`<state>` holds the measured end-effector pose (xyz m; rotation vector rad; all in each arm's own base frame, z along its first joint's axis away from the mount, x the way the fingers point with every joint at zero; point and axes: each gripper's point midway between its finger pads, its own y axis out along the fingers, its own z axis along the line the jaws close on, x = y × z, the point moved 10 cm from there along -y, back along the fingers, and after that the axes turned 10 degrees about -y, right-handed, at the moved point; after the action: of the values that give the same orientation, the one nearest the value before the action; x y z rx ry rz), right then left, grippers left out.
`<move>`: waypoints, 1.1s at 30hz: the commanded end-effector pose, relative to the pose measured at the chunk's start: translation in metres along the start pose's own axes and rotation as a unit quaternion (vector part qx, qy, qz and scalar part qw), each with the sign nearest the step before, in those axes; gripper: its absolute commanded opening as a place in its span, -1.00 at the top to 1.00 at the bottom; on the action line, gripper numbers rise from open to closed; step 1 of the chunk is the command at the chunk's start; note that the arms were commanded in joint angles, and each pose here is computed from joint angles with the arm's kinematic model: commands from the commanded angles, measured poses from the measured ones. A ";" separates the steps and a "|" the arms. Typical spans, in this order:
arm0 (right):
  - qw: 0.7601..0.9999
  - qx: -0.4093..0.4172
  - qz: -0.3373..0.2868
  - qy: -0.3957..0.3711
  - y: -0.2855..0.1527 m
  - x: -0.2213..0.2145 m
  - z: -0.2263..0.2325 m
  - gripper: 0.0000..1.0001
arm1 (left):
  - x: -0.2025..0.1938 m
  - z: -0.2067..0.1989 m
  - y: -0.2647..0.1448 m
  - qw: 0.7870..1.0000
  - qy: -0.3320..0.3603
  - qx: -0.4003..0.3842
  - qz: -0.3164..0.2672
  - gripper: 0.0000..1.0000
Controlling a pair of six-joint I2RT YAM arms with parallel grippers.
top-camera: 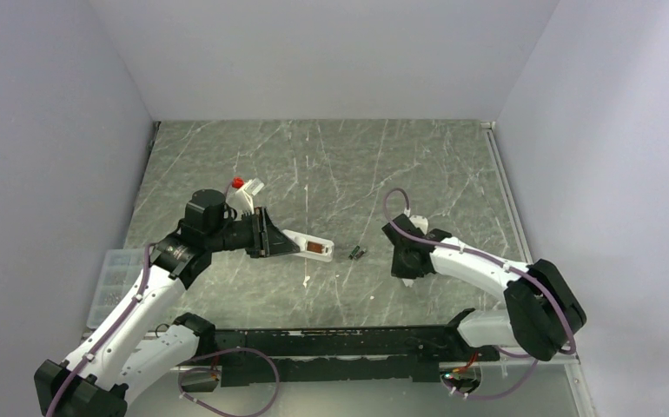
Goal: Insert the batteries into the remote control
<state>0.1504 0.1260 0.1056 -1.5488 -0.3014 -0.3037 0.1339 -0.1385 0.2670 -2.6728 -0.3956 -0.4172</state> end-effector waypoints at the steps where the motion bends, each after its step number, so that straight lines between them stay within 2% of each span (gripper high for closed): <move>1: 0.999 0.039 -0.035 -0.017 -0.015 0.022 0.009 1.00 | 0.004 -0.017 -0.007 0.999 0.034 -0.032 -0.003 1.00; 4: 0.996 0.067 -0.052 -0.023 -0.030 0.030 0.013 0.95 | 0.004 -0.018 -0.007 0.999 0.036 -0.035 0.000 1.00; 8: 0.992 0.092 -0.082 -0.029 -0.049 0.044 0.017 0.50 | 0.003 -0.017 -0.007 0.999 0.038 -0.034 0.005 1.00; 9: 0.991 0.099 -0.089 -0.031 -0.053 0.047 0.019 0.44 | 0.003 -0.016 -0.007 0.999 0.038 -0.034 0.006 1.00; 14: 0.983 0.142 -0.113 -0.042 -0.064 0.067 0.034 0.29 | 0.002 -0.016 -0.008 0.999 0.037 -0.036 0.008 1.00; 26: 0.982 0.159 -0.092 -0.037 -0.038 0.087 0.067 0.22 | -0.001 -0.017 -0.011 0.999 0.036 -0.033 0.009 1.00; 33: 0.986 0.138 -0.077 -0.046 -0.025 0.091 0.084 0.21 | -0.002 -0.019 -0.013 0.999 0.039 -0.034 0.012 1.00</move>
<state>0.2136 0.1940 0.1529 -1.2945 -0.4835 -0.2475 0.1267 -0.1357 0.2665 -2.6760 -0.3463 -0.4104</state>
